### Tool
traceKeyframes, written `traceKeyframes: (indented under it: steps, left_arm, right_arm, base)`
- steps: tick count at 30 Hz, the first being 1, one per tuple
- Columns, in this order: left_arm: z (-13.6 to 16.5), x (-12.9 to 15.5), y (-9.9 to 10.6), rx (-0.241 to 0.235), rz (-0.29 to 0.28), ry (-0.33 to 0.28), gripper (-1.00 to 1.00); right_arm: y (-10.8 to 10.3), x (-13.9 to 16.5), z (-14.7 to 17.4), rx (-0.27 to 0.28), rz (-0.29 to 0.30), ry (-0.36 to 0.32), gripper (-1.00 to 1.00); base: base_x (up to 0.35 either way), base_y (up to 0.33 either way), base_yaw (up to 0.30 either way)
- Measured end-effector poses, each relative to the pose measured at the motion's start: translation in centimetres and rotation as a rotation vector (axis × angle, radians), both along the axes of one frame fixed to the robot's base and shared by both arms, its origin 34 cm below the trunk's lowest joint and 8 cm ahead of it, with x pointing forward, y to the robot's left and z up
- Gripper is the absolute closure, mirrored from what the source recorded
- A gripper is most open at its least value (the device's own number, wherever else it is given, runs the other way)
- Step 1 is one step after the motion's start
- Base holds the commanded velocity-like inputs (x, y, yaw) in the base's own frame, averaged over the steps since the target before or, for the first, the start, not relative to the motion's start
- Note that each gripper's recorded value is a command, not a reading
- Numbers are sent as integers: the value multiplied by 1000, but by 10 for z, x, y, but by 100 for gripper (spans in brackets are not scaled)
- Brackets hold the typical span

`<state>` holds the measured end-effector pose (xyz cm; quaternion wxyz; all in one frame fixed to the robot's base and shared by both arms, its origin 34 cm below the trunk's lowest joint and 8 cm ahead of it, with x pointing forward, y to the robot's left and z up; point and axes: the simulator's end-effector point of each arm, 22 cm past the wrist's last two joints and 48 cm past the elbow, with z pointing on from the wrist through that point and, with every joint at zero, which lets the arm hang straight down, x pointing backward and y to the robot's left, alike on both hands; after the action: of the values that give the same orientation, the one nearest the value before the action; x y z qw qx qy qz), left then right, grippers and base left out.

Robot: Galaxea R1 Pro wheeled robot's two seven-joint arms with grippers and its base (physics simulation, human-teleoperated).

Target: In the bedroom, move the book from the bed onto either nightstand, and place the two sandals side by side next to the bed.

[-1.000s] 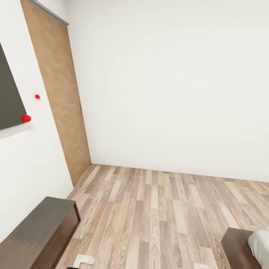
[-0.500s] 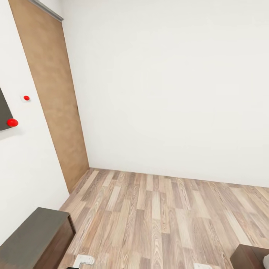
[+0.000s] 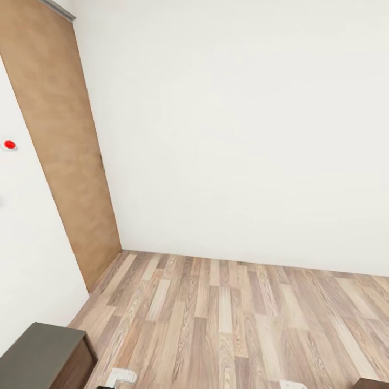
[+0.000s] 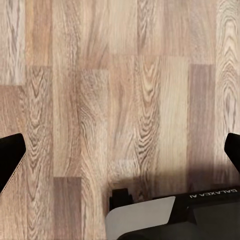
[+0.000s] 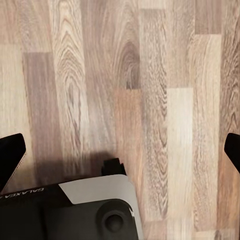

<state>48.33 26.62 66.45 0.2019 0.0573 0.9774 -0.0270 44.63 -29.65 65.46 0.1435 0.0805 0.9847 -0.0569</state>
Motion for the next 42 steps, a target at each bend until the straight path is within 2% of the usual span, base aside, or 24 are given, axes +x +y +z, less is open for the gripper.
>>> traceKeyframes:
  steps: [13,42]
  left_arm:
    - [0,0,0,0,0,0,-100]
    - [0,0,0,0,0,0,-100]
  right_arm:
    - [0,0,0,0,0,0,-100]
    - [-1,0,0,-2,1,-1,-100]
  base:
    - [350,0,-167]
    - [350,0,-11]
